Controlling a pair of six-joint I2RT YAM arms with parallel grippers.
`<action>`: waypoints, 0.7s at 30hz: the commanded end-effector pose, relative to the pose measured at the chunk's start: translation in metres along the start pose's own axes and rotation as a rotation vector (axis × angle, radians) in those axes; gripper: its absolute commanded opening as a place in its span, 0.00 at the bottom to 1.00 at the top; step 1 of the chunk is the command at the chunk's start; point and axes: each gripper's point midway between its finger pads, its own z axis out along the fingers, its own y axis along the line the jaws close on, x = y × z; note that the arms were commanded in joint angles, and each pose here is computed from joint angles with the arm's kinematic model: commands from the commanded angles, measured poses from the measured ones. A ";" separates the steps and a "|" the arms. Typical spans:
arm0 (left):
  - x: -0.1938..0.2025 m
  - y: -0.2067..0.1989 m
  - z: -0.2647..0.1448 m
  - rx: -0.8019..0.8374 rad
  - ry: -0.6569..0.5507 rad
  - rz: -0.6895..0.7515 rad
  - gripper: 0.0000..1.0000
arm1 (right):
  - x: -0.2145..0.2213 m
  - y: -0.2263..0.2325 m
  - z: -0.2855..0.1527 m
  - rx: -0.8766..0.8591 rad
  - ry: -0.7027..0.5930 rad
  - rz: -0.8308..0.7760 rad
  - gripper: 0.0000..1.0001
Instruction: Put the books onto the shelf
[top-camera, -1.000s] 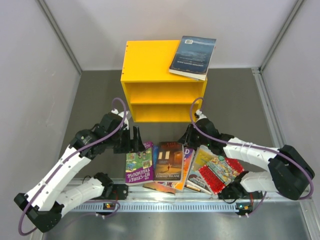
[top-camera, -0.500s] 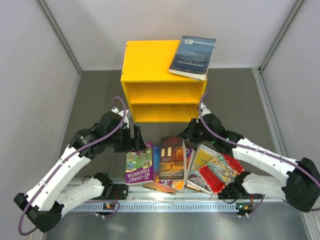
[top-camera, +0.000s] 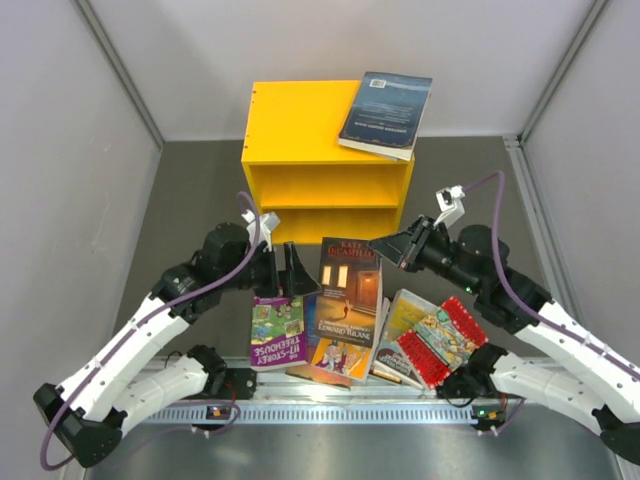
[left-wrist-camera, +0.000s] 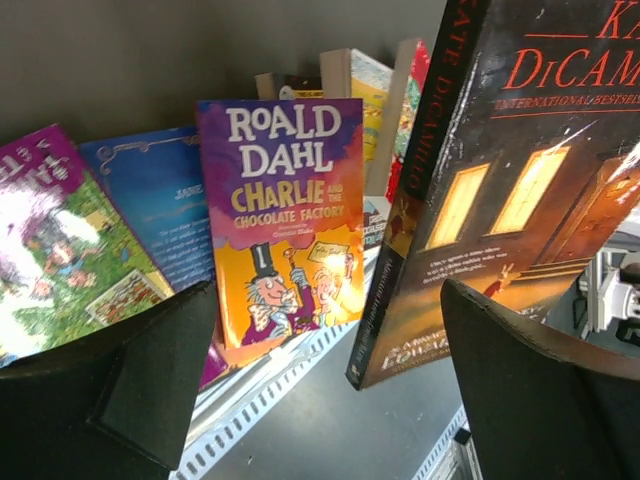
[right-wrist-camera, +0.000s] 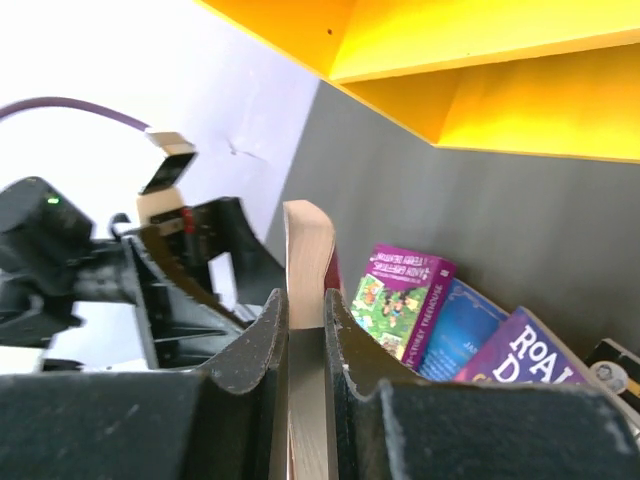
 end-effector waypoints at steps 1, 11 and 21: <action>-0.023 -0.035 -0.002 0.173 -0.098 0.055 0.98 | -0.022 0.032 -0.019 -0.086 -0.070 0.060 0.00; -0.022 -0.076 -0.004 0.406 -0.046 0.035 0.98 | -0.029 0.034 -0.028 -0.155 -0.151 0.160 0.00; -0.016 -0.082 -0.008 0.446 -0.012 0.028 0.88 | -0.036 0.043 -0.025 -0.268 -0.216 0.277 0.00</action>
